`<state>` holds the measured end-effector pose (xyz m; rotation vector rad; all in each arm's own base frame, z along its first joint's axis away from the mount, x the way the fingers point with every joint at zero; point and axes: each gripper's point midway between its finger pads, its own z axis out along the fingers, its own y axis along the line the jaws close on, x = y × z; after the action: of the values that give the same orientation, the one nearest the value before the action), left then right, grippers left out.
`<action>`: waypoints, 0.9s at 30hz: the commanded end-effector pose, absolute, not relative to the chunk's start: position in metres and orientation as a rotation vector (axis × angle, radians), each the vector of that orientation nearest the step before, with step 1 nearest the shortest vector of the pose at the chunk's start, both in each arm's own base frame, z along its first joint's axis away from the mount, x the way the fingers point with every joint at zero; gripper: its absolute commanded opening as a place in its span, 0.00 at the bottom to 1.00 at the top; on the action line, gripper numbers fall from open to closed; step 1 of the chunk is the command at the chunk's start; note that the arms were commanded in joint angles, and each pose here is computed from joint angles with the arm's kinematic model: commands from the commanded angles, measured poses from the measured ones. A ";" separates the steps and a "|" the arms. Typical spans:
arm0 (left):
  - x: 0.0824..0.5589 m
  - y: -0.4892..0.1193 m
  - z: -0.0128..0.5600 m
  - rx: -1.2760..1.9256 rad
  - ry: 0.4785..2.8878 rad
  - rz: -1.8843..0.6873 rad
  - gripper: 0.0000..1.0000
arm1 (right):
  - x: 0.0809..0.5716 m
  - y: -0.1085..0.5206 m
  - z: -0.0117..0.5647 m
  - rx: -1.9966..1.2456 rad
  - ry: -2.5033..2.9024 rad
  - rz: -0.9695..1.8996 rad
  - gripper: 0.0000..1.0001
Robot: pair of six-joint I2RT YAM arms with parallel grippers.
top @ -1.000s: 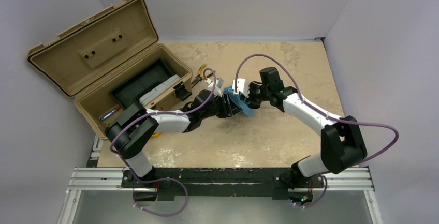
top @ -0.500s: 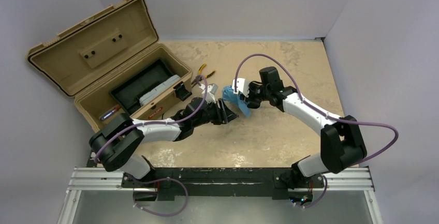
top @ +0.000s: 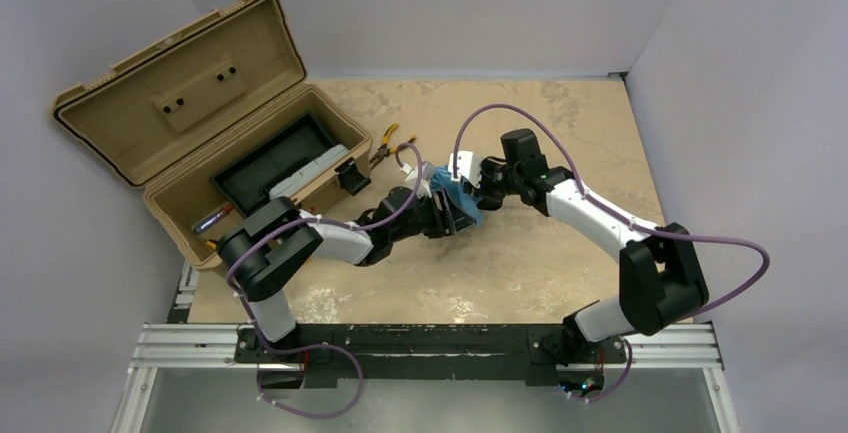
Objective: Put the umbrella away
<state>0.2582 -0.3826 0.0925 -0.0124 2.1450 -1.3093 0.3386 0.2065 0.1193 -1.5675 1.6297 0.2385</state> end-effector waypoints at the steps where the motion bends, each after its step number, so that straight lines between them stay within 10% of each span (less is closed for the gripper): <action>1: 0.275 -0.403 0.123 -0.041 1.982 -1.423 0.52 | 0.353 0.220 0.156 -1.522 1.526 0.231 0.00; 10: 0.284 -0.412 0.124 -0.027 1.971 -1.418 0.37 | 0.352 0.220 0.154 -1.525 1.530 0.235 0.00; 15: 0.284 -0.416 0.126 0.001 1.947 -1.443 0.00 | 0.351 0.219 0.155 -1.522 1.530 0.233 0.00; 27: 0.256 -0.362 0.117 -0.077 1.887 -1.605 0.06 | 0.354 0.214 0.159 -1.512 1.533 0.217 0.00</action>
<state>0.2601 -0.3756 0.0894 -0.0404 2.0284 -1.4757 0.3387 0.2045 0.1188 -1.5657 1.6383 0.2386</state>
